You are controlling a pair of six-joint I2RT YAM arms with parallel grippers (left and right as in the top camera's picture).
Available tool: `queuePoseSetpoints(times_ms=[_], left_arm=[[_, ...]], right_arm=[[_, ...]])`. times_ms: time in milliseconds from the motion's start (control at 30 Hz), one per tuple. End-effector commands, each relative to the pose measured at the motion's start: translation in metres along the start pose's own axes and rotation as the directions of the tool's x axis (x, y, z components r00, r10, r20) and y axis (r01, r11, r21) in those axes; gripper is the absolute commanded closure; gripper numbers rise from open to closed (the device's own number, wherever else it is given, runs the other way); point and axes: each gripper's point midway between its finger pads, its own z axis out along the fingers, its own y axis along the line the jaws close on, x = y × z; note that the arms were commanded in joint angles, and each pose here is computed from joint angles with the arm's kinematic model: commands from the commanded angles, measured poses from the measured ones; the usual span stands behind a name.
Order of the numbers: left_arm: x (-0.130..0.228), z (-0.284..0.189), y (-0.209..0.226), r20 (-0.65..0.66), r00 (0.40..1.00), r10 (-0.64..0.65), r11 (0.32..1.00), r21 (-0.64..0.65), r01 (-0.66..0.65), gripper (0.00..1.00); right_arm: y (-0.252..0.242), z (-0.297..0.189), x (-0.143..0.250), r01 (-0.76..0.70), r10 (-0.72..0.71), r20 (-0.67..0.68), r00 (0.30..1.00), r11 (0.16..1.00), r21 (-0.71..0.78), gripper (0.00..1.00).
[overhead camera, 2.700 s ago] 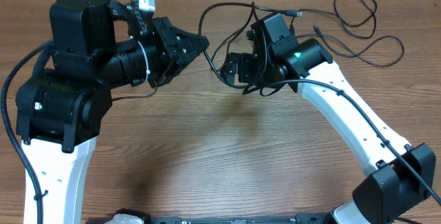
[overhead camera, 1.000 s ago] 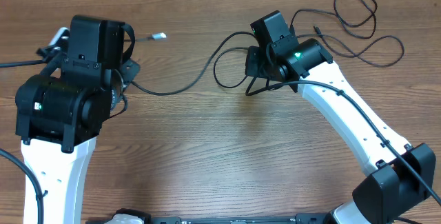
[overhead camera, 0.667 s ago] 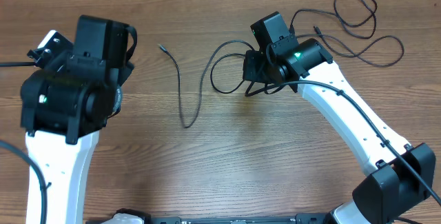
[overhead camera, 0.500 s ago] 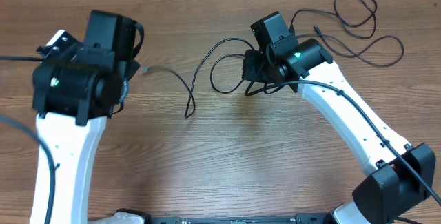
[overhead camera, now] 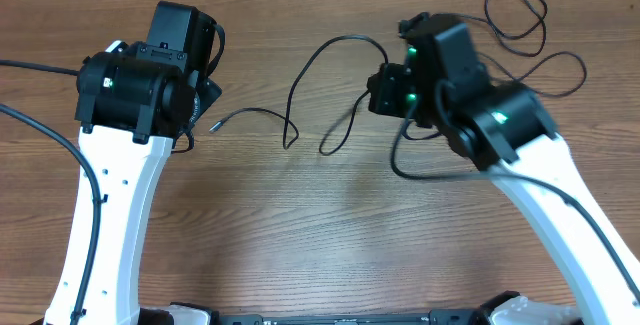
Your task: Untangle cables
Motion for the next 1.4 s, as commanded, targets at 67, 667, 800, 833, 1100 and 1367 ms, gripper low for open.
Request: queuePoseSetpoints(times_ms=[67,667,800,833,1100,1367], left_arm=[[0.003,0.003,-0.001,-0.014,1.000,0.023,1.000,-0.007,-0.023,0.00],[0.005,0.003,0.004,-0.022,0.999,0.032,0.999,-0.024,-0.032,0.00],[0.005,0.003,0.004,-0.022,0.999,0.032,0.999,-0.024,-0.032,0.00],[0.005,0.003,0.004,-0.022,0.999,0.032,0.999,-0.024,-0.032,0.00],[0.005,0.003,0.003,-0.021,0.999,0.031,0.999,-0.022,-0.031,0.00],[0.005,0.003,0.003,-0.021,0.999,0.031,0.999,-0.022,-0.031,0.00]], right_arm=[[0.016,-0.049,-0.009,0.012,-0.003,0.092,0.996,0.995,-0.094,0.96],[-0.070,-0.174,-0.057,-0.289,0.250,0.497,0.831,0.957,0.001,0.96],[-0.103,-0.196,-0.059,-0.374,0.275,0.569,0.775,0.925,0.063,0.96],[-0.110,-0.199,-0.058,-0.393,0.282,0.576,0.767,0.916,0.076,0.96],[-0.176,-0.209,-0.044,-0.575,0.357,0.606,0.711,0.791,0.209,0.96],[-0.236,-0.232,-0.039,-0.741,0.422,0.692,0.585,0.626,0.244,0.96]])
